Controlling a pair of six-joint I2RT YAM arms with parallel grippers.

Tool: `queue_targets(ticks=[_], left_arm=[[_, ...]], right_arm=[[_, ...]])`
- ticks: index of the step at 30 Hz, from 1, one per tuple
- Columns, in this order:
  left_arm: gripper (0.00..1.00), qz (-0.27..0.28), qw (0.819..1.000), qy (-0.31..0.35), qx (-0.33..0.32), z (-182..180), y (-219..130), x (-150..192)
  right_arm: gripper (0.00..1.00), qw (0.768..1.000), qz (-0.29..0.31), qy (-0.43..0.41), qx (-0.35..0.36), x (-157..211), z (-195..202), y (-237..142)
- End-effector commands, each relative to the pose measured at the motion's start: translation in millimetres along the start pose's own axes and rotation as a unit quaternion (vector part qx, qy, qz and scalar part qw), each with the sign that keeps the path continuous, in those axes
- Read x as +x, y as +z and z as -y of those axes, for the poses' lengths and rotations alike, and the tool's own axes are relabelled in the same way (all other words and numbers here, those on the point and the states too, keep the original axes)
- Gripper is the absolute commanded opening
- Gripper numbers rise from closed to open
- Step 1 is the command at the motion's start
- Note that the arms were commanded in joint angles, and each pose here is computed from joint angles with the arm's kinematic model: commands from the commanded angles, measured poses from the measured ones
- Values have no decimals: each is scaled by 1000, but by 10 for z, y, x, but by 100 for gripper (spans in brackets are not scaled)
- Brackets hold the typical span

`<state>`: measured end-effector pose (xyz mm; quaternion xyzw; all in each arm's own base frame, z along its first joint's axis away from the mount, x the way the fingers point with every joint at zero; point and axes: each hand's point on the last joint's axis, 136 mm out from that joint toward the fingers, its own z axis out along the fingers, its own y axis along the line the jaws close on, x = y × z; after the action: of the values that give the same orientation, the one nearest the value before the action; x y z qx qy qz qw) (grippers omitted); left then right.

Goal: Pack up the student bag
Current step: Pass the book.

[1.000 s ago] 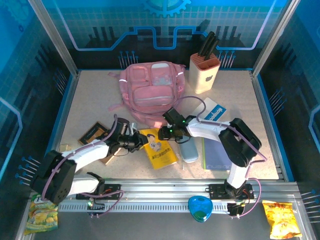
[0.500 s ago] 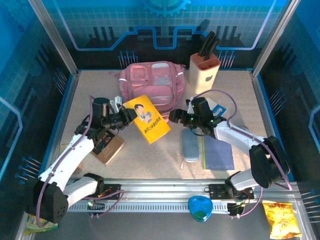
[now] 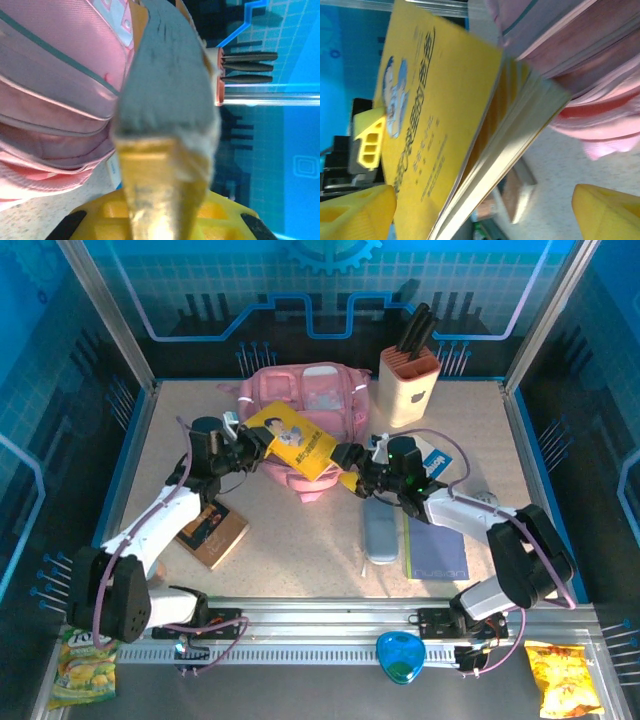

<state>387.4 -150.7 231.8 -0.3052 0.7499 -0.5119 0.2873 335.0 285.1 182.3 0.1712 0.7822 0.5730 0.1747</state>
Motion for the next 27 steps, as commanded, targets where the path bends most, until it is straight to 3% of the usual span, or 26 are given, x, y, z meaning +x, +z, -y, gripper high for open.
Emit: queue_targets(ticks=[1,9,18,21,24,27], left_arm=[[0,20,996,-10,82,430,-14,-130],[0,14,996,-17,81,393,19,-111],[0,2,997,-19,73,320,64,-67],[0,-3,998,-17,67,280,76,-46],[12,-8,999,-7,52,204,85,-20],[37,-13,1000,19,15,44,91,7]], right_arm=[[89,996,-1,66,-64,26,-184,83],[77,990,-6,88,-112,-32,-294,281],[54,989,-4,76,-129,-79,-316,341],[41,990,-3,67,-128,-89,-311,346],[21,992,5,52,-119,-135,-292,303],[9,995,25,28,-94,-210,-231,196]])
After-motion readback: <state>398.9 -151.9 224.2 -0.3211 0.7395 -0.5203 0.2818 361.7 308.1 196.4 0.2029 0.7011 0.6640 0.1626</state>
